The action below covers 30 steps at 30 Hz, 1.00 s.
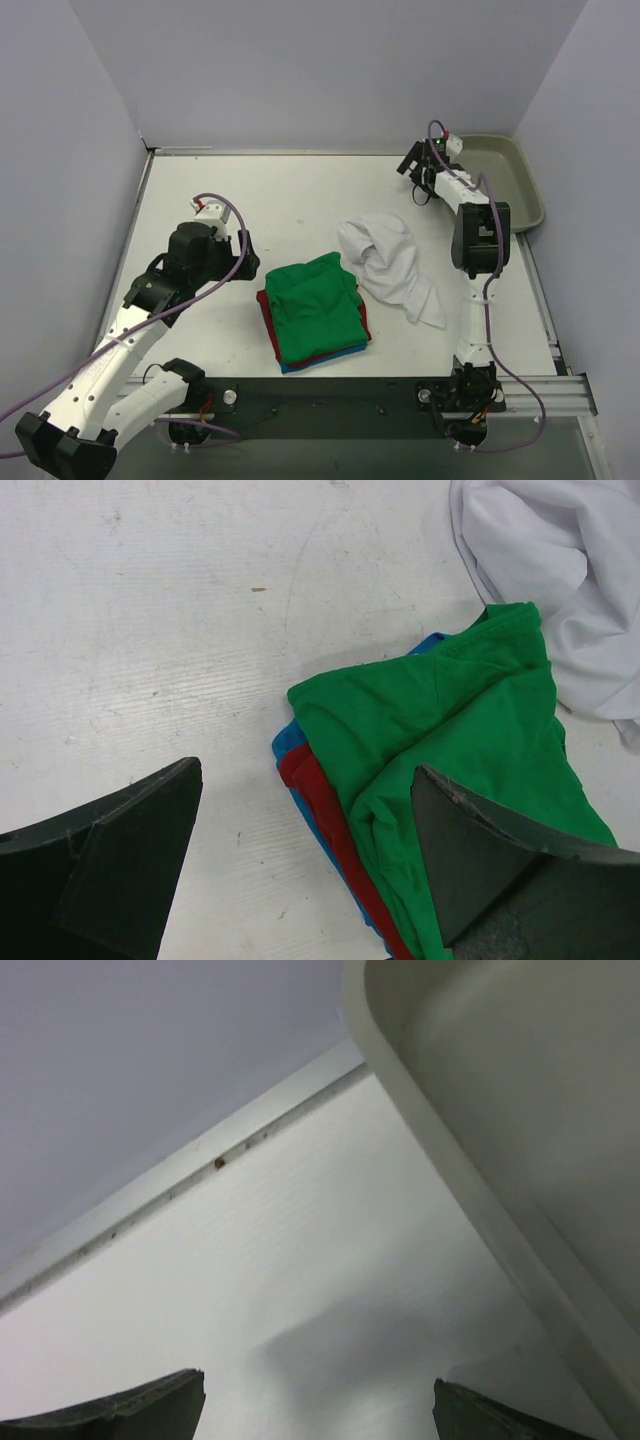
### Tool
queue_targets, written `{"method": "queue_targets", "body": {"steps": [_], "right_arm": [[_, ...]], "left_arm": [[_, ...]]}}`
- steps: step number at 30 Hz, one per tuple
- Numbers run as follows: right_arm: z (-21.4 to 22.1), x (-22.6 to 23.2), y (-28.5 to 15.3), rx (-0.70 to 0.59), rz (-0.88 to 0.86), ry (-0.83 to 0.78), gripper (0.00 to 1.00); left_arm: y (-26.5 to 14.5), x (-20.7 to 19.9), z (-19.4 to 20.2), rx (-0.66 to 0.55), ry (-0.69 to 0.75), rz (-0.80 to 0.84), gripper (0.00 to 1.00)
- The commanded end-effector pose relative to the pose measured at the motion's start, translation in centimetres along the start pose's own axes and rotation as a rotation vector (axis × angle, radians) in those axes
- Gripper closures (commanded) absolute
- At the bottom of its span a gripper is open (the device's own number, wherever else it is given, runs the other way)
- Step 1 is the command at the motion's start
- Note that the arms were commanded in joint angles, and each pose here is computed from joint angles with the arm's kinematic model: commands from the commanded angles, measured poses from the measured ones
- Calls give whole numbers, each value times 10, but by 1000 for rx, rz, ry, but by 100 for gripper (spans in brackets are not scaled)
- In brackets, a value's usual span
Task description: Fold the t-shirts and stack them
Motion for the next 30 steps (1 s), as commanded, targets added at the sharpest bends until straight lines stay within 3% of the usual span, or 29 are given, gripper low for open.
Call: {"method": "queue_targets", "body": {"steps": [1,3,5,6,11,15,20,30], "right_arm": [[-52,51,-93,-277,-205,-120,0],[-52,75,-145,-355,-261,-228,0],[-22,85,-170,-335,-267,-303,0],[-28,88,-201,-372,-284,-303,0],[26,65,-263,-337,-288,-318,0],[39,44,-326,-399,-291,-321,0],[55,20,-366,-392,-297,-363,0],[83,-9,-399,-372,-348,-372,0]], "left_arm": [[1,-6,-13,-53,3,34,5],[-1,-12,-16,-57,-8,61,5],[-3,-25,-21,-44,-35,119,5],[-1,-30,-19,-17,-45,140,5],[4,-68,-10,37,-77,239,5],[11,-111,29,113,30,218,5],[12,-141,88,192,141,186,5],[60,-129,163,304,226,43,5]]}}
Point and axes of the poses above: each gripper's point midway between its finger pads, its own y axis out along the fingers, its own x axis along the line the jaws close on, z = x × y, the point moved 5 cm from there along -y, back along the fingers, and after that the axes turned 9 degrees about -y, right-handed, at the moved point
